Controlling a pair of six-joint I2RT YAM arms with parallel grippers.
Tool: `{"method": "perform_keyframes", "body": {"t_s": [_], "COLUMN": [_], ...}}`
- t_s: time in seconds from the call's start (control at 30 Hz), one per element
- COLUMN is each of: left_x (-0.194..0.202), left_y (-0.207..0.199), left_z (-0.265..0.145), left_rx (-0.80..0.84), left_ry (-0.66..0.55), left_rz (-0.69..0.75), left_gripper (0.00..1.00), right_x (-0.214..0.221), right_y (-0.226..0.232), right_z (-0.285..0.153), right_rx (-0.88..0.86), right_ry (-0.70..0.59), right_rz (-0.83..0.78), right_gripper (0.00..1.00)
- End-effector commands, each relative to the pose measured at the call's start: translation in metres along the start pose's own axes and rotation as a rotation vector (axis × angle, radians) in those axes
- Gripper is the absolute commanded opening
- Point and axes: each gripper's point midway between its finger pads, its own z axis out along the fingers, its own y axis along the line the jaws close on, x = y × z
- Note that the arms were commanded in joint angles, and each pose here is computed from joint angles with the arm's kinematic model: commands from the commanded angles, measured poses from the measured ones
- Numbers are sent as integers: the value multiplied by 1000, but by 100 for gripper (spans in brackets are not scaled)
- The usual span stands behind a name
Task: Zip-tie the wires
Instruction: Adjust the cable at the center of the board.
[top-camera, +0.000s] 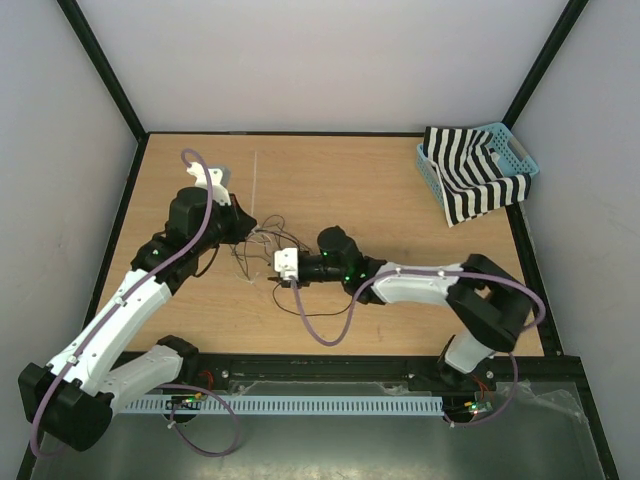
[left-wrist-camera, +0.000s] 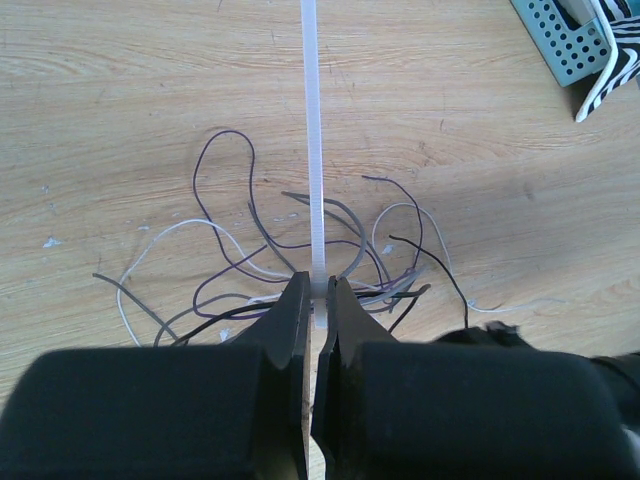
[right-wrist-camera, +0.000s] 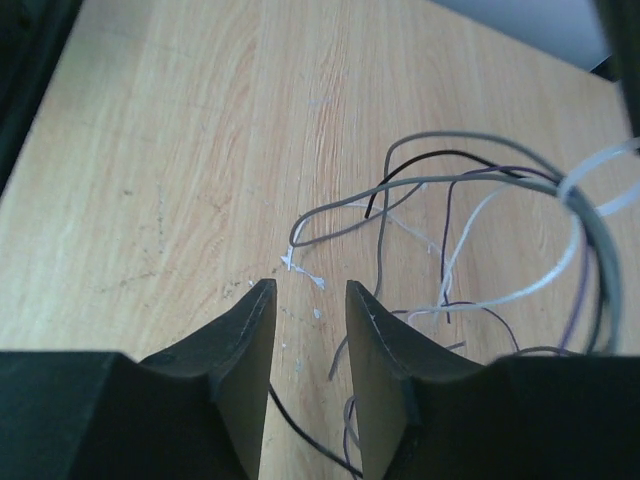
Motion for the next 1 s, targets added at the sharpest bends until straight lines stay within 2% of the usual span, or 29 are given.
{"method": "perform_keyframes", "body": {"t_s": [0.0,0.13,0.3,0.57,0.83,0.97], "left_x": [-11,-11,-11,-11,-8,-9], "left_y": [-6,-7,-10,-17,-23,-26], "left_z": [-1,-2,-2,-5,-5,-6], "left_rx": [25,30,41,60,79,84], "left_ry": [-34,-35,-32,-35,-26,-28], "left_rz": [-6,-9,-15,-14,-15,-12], "left_gripper": [0,0,0,0,0,0], "right_x": [-5,12,29,51,50,49], "right_y": [-20,-30,-50,-69,-86,-83], "right_z": [26,45,61,71,69,73], "right_rx": [30,46,111,184,303,290], "right_ry": [-27,10,63,134,87,67], "right_rz": [-91,-97,-132,-167,-198,-198], "right_gripper": [42,42,46,47,52,53]}}
